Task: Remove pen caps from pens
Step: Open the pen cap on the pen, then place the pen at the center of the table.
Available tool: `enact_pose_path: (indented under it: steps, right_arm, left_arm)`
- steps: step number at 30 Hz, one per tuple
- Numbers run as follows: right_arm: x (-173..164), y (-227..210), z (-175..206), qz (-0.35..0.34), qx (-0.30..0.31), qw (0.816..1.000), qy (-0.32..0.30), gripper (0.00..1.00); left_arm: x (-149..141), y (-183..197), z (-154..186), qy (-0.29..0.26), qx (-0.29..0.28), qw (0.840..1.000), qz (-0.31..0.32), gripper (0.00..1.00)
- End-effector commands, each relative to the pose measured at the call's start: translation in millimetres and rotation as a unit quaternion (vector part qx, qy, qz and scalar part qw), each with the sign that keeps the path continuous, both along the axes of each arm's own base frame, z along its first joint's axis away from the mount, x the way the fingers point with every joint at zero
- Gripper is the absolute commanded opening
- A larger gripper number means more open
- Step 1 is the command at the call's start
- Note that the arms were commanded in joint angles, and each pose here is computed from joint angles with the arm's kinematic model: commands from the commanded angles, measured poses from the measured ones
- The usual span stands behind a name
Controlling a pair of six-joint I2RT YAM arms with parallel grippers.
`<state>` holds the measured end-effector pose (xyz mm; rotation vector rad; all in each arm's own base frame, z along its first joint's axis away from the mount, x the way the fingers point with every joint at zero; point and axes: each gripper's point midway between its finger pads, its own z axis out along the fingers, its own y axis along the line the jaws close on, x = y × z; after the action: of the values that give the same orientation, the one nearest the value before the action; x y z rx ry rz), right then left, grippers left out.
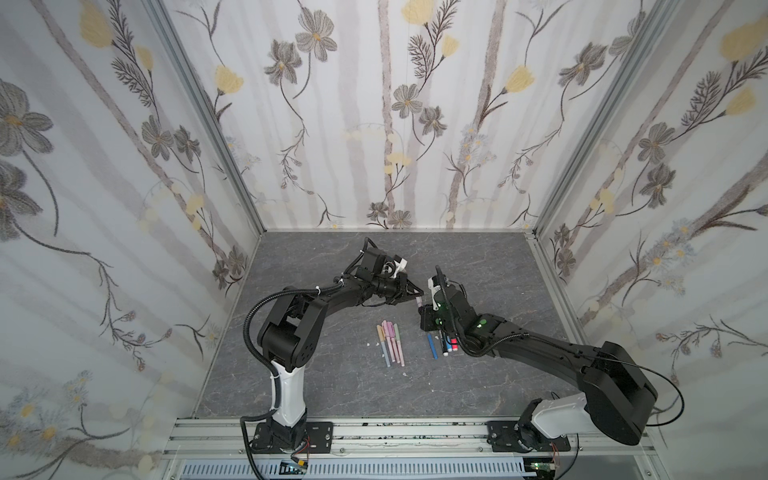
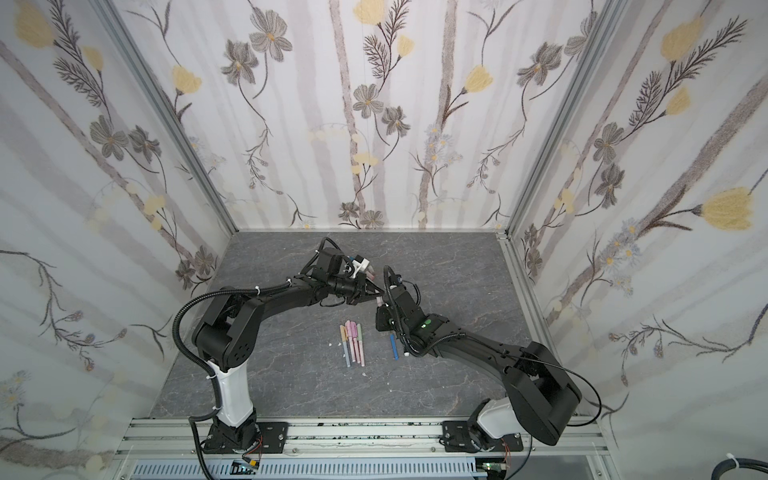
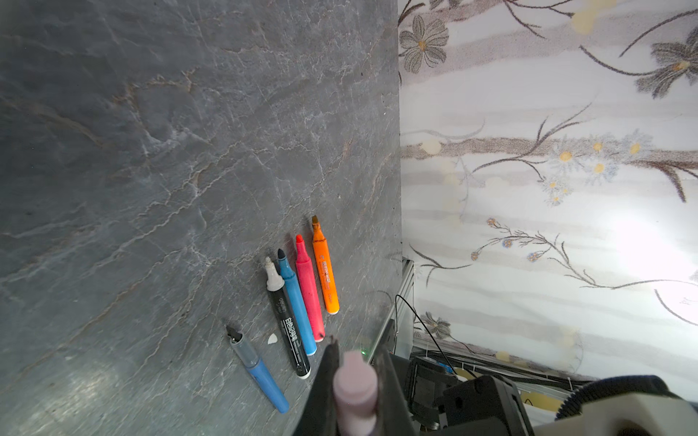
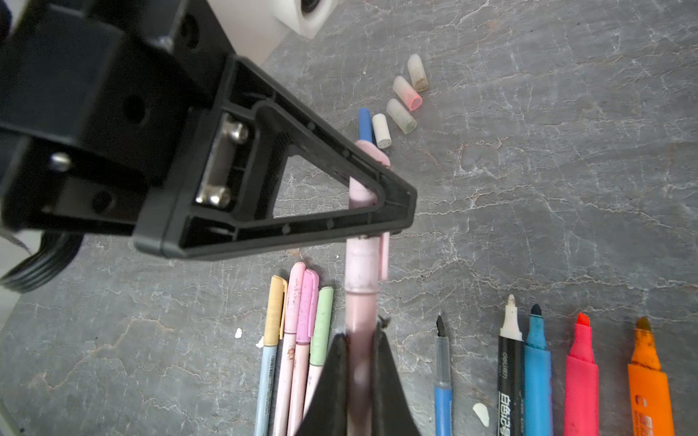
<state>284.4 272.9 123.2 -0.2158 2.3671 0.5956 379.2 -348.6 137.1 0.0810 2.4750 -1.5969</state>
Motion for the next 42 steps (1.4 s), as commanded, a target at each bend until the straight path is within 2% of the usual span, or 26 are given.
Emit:
enact_pose_path:
  steps: [1, 4, 11, 16, 23, 30, 38, 42]
  right_arm:
    - [-36.7, 2.8, -22.7, 0.047, -0.018, 0.997, 0.064, 0.0]
    - [-43.2, 4.4, -24.8, 0.054, -0.019, 0.996, 0.068, 0.0]
    - [-47.5, 0.7, -26.2, 0.051, -0.022, 0.996, 0.069, 0.0]
    - [-46.3, -2.4, -39.1, 0.036, -0.037, 0.995, 0.08, 0.0]
    - [-44.2, -12.6, -75.7, 0.009, -0.097, 0.989, 0.11, 0.0]
    - [-40.6, -16.8, -91.9, -0.005, -0.126, 0.985, 0.115, 0.0]
    - [-38.6, -26.6, -109.1, -0.024, -0.159, 0.979, 0.123, 0.0]
    - [-37.1, -28.7, -111.8, -0.029, -0.167, 0.978, 0.123, 0.03]
  left_arm:
    - [35.4, 13.2, 9.5, -0.061, 0.019, 0.997, 0.049, 0.0]
    - [42.9, 16.4, 20.4, -0.071, 0.016, 0.996, 0.054, 0.0]
    - [47.4, 37.4, 20.5, -0.073, 0.023, 0.995, 0.068, 0.0]
    - [43.5, 75.5, 3.2, -0.055, 0.034, 0.994, 0.093, 0.0]
    - [35.8, 119.8, -24.3, -0.036, 0.061, 0.991, 0.118, 0.0]
    - [32.0, 127.1, -48.1, -0.018, 0.069, 0.99, 0.12, 0.0]
    - [33.9, 125.0, -56.9, -0.014, 0.062, 0.991, 0.122, 0.01]
    - [34.7, 124.7, -60.4, -0.011, 0.062, 0.991, 0.121, 0.03]
